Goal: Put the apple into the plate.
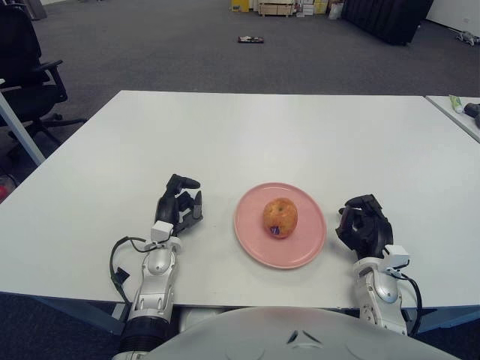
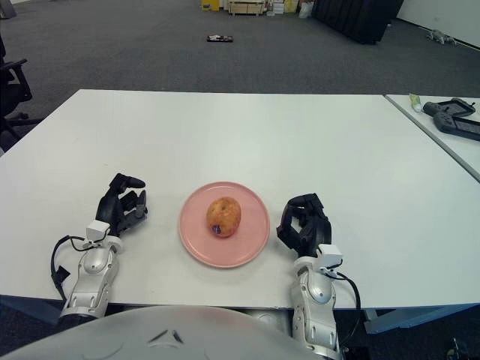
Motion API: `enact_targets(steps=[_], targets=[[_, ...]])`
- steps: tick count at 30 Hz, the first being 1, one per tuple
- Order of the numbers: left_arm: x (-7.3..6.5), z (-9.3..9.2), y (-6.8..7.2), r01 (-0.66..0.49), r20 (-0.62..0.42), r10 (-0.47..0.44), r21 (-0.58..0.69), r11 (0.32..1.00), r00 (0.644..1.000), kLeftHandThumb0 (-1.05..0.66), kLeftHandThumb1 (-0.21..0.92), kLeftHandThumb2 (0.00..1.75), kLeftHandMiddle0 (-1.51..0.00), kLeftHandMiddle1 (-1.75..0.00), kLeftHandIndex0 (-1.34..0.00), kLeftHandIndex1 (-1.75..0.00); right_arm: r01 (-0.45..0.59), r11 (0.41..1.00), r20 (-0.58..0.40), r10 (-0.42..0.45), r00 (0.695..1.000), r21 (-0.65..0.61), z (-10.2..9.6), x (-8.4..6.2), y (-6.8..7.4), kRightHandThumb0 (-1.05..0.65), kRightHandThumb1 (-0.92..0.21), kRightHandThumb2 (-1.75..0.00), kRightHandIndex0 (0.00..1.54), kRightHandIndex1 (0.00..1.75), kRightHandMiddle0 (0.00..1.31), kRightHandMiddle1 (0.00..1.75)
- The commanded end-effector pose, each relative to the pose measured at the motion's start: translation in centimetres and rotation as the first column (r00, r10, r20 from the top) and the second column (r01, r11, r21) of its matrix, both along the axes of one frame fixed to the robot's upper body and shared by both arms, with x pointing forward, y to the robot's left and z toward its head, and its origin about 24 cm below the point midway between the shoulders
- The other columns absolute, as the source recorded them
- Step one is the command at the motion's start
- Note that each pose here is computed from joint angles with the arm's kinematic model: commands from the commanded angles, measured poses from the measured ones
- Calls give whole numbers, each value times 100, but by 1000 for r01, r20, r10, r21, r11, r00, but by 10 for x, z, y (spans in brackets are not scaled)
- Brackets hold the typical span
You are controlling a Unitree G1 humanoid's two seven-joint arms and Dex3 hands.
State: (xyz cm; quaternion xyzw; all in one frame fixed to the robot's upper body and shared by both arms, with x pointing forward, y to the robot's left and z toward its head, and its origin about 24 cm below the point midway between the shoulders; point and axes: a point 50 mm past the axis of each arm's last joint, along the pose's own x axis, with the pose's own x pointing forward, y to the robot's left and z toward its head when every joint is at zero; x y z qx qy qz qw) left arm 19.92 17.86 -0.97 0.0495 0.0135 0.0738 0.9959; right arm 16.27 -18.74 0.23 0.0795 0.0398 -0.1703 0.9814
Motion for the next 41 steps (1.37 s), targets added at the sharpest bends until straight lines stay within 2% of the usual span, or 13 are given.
enact_targets(steps=[1,41], targets=[[0,1,0,10,0,-10,8,1000,1000,-40,60,97,-87,-175,-40,-175,5,1000,16,-6,1000,18,3,2,0,-41,-54,-105,105,175,44,175],[1,1,-1,7,-9,-7,1,1000,1000,-40,61,96,-82,-175,-39,-175,5,1000,15,-5,1000,-10,3,2,2,-42,-52,-107,107,175,45,175]])
